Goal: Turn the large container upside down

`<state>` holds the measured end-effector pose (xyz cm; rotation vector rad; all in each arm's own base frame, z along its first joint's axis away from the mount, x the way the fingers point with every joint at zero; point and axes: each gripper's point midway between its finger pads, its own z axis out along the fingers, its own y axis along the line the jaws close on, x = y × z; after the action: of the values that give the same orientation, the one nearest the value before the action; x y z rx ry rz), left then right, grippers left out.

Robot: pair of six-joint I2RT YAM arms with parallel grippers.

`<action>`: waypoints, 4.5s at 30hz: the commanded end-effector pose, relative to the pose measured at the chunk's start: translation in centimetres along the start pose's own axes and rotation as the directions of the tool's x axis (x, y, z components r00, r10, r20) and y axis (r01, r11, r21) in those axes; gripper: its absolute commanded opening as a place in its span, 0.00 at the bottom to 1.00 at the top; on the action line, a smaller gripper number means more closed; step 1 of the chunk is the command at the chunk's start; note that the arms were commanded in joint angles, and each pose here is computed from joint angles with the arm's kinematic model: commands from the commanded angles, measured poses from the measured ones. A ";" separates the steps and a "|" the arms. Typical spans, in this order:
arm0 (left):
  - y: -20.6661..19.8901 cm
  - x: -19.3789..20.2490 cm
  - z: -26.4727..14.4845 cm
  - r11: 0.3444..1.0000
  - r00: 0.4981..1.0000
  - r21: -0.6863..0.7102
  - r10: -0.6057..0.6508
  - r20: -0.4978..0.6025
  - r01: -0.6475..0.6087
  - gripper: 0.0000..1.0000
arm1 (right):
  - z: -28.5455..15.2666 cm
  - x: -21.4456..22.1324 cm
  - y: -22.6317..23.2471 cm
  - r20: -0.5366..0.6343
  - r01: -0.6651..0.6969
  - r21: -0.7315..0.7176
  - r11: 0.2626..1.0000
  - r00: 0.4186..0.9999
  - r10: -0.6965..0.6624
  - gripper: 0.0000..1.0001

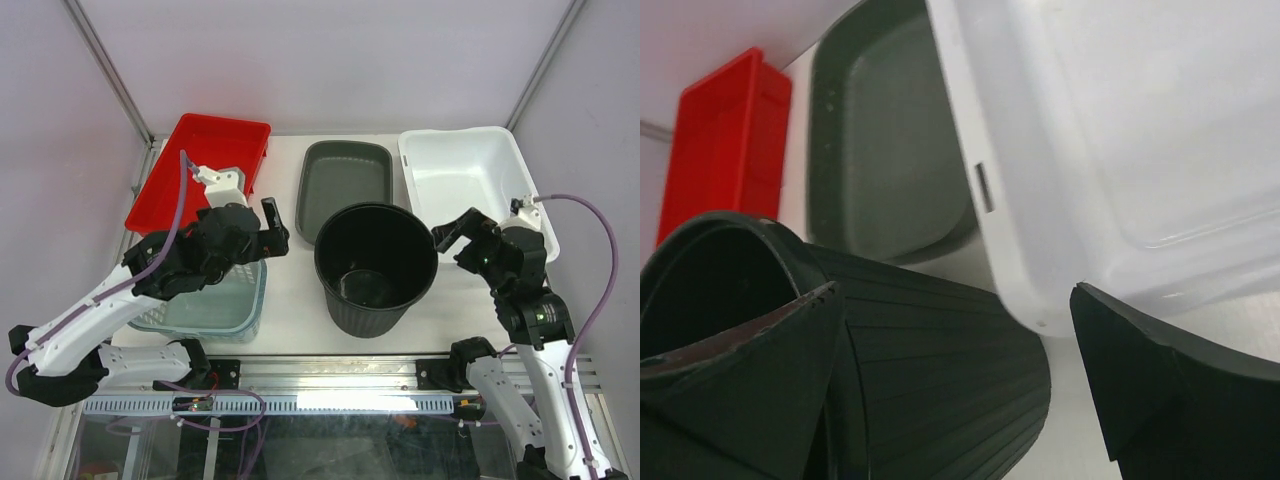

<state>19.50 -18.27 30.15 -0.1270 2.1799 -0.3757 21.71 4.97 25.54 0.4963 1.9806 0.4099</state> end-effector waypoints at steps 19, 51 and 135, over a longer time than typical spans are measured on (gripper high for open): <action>-8.6 -11.1 -3.7 0.966 0.969 0.254 -0.021 0.248 -0.044 0.99 | -0.4 3.8 4.7 -0.158 -0.122 -0.254 0.959 0.984 0.084 1.00; -16.8 -13.8 -2.6 0.902 0.960 0.422 -0.030 0.279 -0.094 0.99 | -1.0 9.5 8.1 -0.383 -0.170 -0.463 0.870 0.923 -0.023 1.00; -23.0 -3.6 16.6 0.915 0.963 0.307 0.269 0.013 -0.260 0.98 | -8.0 -2.4 -2.3 0.158 0.037 0.013 0.999 0.987 -0.039 0.99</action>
<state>36.75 -43.71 22.31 0.3350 2.2730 -0.4795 14.49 0.75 29.44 0.4561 1.8610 0.3069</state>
